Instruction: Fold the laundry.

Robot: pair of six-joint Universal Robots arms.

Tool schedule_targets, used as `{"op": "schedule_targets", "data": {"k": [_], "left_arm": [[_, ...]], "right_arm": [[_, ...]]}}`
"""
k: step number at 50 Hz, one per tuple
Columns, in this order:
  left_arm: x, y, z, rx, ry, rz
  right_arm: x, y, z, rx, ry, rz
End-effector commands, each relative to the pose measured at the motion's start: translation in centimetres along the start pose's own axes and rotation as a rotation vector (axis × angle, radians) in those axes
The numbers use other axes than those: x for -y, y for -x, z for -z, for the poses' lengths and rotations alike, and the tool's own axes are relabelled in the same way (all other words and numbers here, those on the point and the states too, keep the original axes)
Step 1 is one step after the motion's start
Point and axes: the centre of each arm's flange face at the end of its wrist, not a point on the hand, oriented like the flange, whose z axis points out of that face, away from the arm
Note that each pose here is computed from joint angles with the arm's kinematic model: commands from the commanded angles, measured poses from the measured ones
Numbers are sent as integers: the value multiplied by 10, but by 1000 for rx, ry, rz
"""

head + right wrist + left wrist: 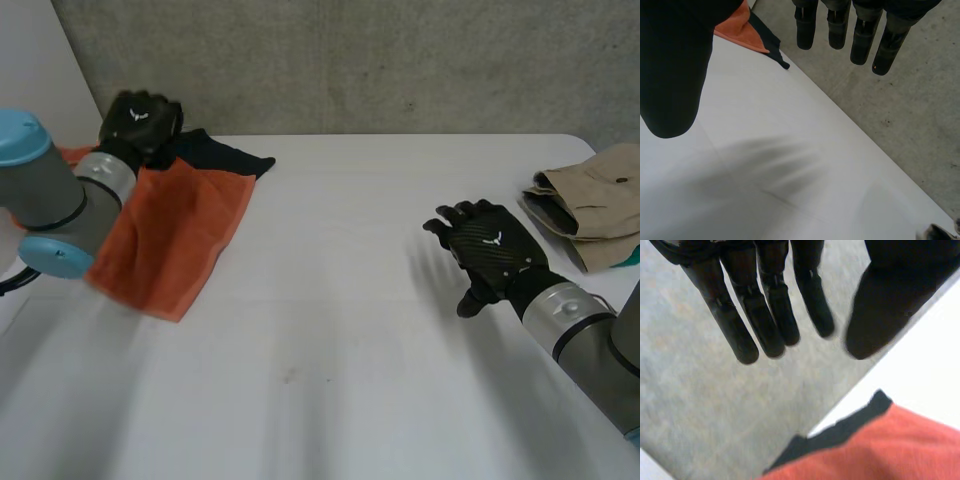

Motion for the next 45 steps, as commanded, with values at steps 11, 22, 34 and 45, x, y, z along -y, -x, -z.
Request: {"op": "schedule_targets", "data": {"k": [11,22,34,45], "left_arm": [[-126,31,-4,-107,206,-384],[-144,33,-9,-120,202,-381],[-135,20,-19,-52,200,-410],[31,-51,27,-71,18,-54]], "right_arm": [[-1,-3,-1,-8,-1,0],[-5,-3,-4,-6,6,-3],[-5,-3,-5,-7,7,-1],[-6,-10,-5,-39,12,-3]]}}
